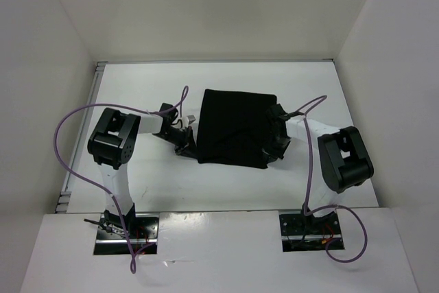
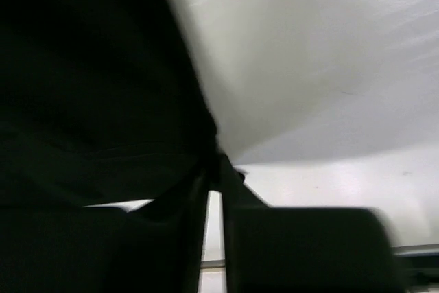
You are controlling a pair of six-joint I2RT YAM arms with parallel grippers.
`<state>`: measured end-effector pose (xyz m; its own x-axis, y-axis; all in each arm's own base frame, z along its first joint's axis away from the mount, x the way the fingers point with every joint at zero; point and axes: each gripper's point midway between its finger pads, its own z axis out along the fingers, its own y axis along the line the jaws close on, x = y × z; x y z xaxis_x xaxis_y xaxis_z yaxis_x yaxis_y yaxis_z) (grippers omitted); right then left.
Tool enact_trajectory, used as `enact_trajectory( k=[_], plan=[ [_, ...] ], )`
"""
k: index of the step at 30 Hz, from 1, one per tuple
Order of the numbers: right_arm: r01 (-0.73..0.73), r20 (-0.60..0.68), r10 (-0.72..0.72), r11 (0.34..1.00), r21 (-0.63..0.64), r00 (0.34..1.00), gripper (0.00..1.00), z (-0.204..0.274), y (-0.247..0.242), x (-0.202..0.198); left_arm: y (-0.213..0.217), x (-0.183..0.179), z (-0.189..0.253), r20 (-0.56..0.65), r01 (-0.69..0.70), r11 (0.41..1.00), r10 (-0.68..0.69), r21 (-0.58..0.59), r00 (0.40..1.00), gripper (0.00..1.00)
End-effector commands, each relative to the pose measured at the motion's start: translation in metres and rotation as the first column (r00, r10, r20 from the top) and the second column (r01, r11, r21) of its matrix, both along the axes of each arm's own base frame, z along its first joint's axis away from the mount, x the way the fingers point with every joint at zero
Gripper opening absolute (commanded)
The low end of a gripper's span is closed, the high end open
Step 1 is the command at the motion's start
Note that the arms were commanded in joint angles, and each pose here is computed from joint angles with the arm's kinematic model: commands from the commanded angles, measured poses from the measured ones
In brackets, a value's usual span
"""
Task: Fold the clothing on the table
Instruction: Fold the skirt
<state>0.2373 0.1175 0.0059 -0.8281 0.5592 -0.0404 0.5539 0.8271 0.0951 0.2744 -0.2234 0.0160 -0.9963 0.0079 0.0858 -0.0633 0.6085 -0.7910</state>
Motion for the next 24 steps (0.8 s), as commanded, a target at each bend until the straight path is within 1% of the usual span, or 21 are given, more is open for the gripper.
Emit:
enact_trajectory(
  k=[1,2,3,4,5,7,8,9,10,11,12,14,15,16,17,18,19,20,21,24],
  plan=[
    [-0.032,0.011,0.032,0.998,-0.053,0.999,0.05,-0.027,0.005,0.003,0.006,-0.003,-0.002,0.025,0.003,1.000,-0.003,0.026,1.000,0.00],
    [-0.043,0.020,0.044,0.998,-0.050,0.999,0.01,-0.027,0.009,0.004,0.006,-0.001,-0.002,0.034,0.003,1.000,-0.003,0.024,0.999,0.00],
    [-0.043,0.034,0.044,0.998,-0.045,0.998,0.00,-0.023,0.011,0.009,0.008,0.001,-0.002,0.034,-0.007,1.000,0.006,0.024,0.999,0.00],
    [-0.037,0.026,0.039,0.996,-0.077,0.999,0.00,-0.024,0.007,0.006,0.007,0.000,-0.001,0.032,-0.004,1.000,0.004,0.015,0.999,0.00],
    [-0.034,0.057,0.038,0.997,-0.076,0.998,0.00,-0.010,0.007,0.010,0.006,0.000,0.003,0.045,0.004,1.000,-0.004,0.003,0.999,0.00],
    [-0.024,0.128,0.034,0.997,-0.075,0.991,0.00,0.014,0.008,0.023,0.008,0.013,0.019,0.072,-0.001,1.000,0.003,-0.024,0.997,0.00],
    [-0.019,0.178,0.030,0.998,-0.065,0.984,0.00,0.034,0.009,0.029,0.005,0.017,0.031,0.099,0.013,0.999,-0.008,-0.049,0.995,0.00],
    [-0.026,0.240,0.037,0.998,-0.051,0.970,0.00,0.057,0.009,0.047,0.006,0.025,0.043,0.122,0.009,0.998,0.000,-0.070,0.993,0.00],
    [-0.031,0.272,0.039,0.999,-0.032,0.962,0.00,0.072,0.009,0.056,0.007,0.034,0.052,0.139,0.003,0.996,0.010,-0.091,0.990,0.00],
    [-0.015,0.299,0.024,0.999,-0.030,0.954,0.00,0.086,0.002,0.068,0.001,0.054,0.077,0.217,0.018,0.992,0.009,-0.125,0.976,0.00],
    [-0.017,0.368,0.021,1.000,-0.015,0.929,0.00,0.119,0.003,0.088,0.001,0.065,0.095,0.231,0.012,0.985,0.028,-0.169,0.973,0.00],
    [-0.024,0.428,0.043,0.998,-0.050,0.903,0.00,0.148,-0.009,0.111,0.003,0.092,0.130,0.301,0.005,0.977,0.062,-0.215,0.952,0.00],
    [-0.007,0.512,0.025,0.999,-0.037,0.858,0.00,0.185,-0.015,0.133,-0.003,0.113,0.160,0.367,0.032,0.967,0.065,-0.253,0.928,0.00],
    [-0.009,0.519,0.043,0.998,-0.067,0.854,0.00,0.190,-0.023,0.144,0.006,0.131,0.178,0.387,0.005,0.960,0.109,-0.281,0.916,0.00],
    [0.001,0.546,0.037,0.998,-0.070,0.837,0.00,0.202,-0.029,0.155,0.009,0.143,0.194,0.413,0.001,0.954,0.129,-0.300,0.902,0.00],
    [0.021,0.605,0.020,0.998,-0.060,0.796,0.00,0.230,-0.040,0.172,0.011,0.154,0.204,0.428,-0.010,0.951,0.149,-0.310,0.891,0.00],
    [0.011,0.607,0.031,0.998,-0.065,0.794,0.00,0.231,-0.044,0.181,0.013,0.167,0.232,0.477,-0.009,0.945,0.174,-0.328,0.862,0.00],
    [0.010,0.632,0.029,0.998,-0.058,0.774,0.00,0.244,-0.046,0.189,0.018,0.176,0.234,0.486,-0.017,0.944,0.185,-0.329,0.854,0.00],
    [-0.007,0.634,0.033,0.999,-0.044,0.772,0.00,0.246,-0.045,0.192,0.018,0.178,0.243,0.499,-0.014,0.942,0.190,-0.334,0.846,0.00],
    [-0.029,0.642,0.048,0.999,-0.040,0.766,0.00,0.244,-0.045,0.199,0.022,0.187,0.250,0.510,-0.027,0.937,0.213,-0.348,0.834,0.00]
  ],
)
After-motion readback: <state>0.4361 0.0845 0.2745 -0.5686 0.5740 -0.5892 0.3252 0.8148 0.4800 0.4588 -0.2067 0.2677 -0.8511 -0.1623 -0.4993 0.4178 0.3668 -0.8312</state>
